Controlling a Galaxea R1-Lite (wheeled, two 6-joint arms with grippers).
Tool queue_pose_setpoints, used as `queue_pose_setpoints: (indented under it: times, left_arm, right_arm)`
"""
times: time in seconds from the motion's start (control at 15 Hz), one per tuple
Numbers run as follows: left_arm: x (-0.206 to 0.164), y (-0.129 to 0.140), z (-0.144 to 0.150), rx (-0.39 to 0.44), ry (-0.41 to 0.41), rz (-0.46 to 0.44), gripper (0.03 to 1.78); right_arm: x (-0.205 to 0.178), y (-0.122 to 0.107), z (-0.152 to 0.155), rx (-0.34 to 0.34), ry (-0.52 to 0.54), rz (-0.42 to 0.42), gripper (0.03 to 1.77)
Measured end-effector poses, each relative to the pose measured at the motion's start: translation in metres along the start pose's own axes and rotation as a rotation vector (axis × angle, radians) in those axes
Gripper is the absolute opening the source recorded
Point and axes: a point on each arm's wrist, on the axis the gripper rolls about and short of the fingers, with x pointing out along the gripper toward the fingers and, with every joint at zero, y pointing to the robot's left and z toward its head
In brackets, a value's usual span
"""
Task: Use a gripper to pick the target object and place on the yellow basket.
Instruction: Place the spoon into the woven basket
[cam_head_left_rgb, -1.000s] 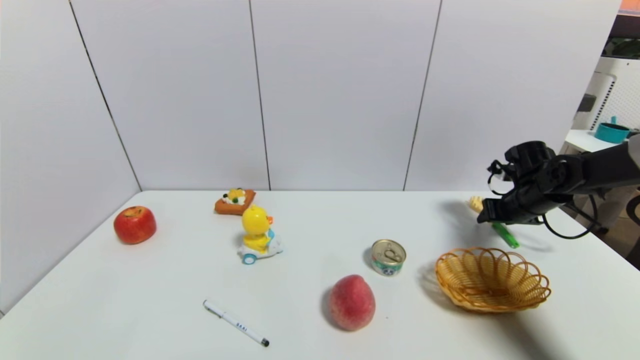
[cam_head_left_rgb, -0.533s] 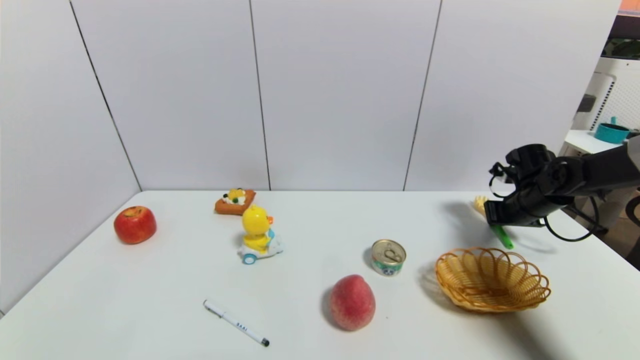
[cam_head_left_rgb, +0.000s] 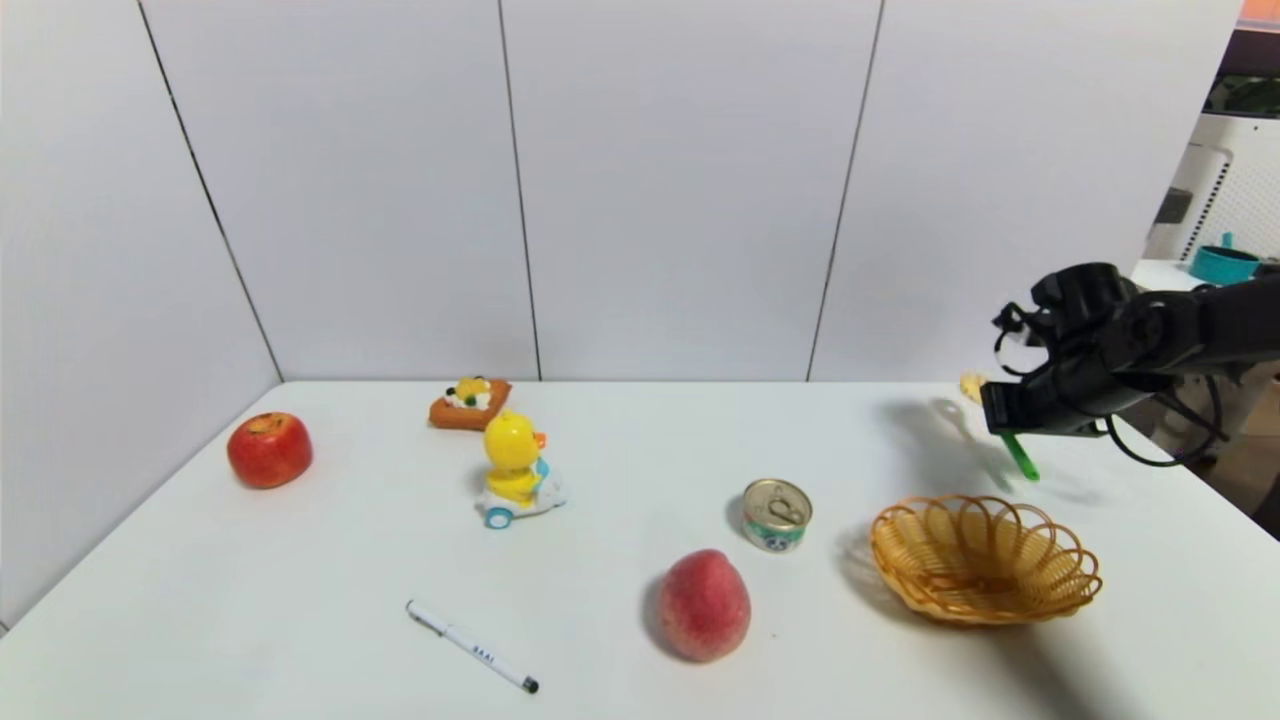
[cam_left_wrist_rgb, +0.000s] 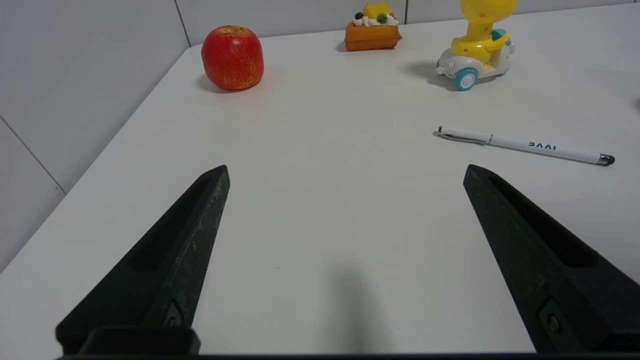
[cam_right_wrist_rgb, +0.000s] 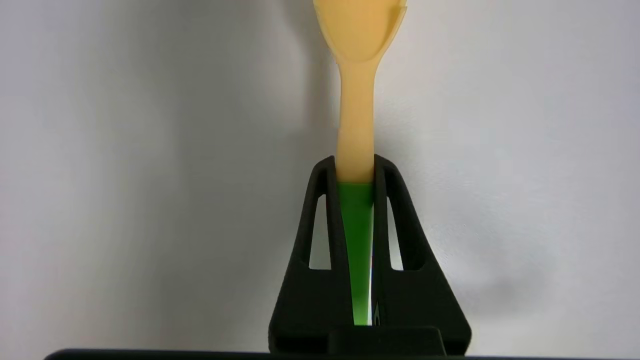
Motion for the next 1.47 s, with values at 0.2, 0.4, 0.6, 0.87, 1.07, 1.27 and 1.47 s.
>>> queue_pose_setpoints:
  times: [0.2, 0.4, 0.6, 0.87, 1.07, 1.27, 1.47]
  left_arm:
    - [0.000, 0.000, 0.000, 0.000, 0.000, -0.001, 1.69]
    - [0.000, 0.000, 0.000, 0.000, 0.000, 0.000, 1.69]
    - [0.000, 0.000, 0.000, 0.001, 0.000, 0.000, 1.69]
    - [0.000, 0.000, 0.000, 0.000, 0.000, -0.001, 1.69]
    - [0.000, 0.000, 0.000, 0.000, 0.000, 0.000, 1.69]
    - [0.000, 0.000, 0.000, 0.000, 0.000, 0.000, 1.69]
    - [0.000, 0.000, 0.000, 0.000, 0.000, 0.000, 1.69]
  right_arm:
    - [-0.046, 0.005, 0.010, -0.007, -0.099, 0.031, 0.16]
    - [-0.096, 0.013, 0.007, -0.029, -0.182, 0.087, 0.16]
    - [-0.143, 0.031, -0.009, -0.083, -0.244, 0.154, 0.16]
    - [-0.185, 0.046, -0.033, -0.345, -0.324, 0.329, 0.16]
    - [-0.197, 0.047, -0.049, -0.623, -0.396, 0.444, 0.16]
    - [-0.196, 0.043, -0.064, -0.888, -0.470, 0.531, 0.16]
    - [-0.192, 0.038, -0.077, -1.127, -0.570, 0.605, 0.16]
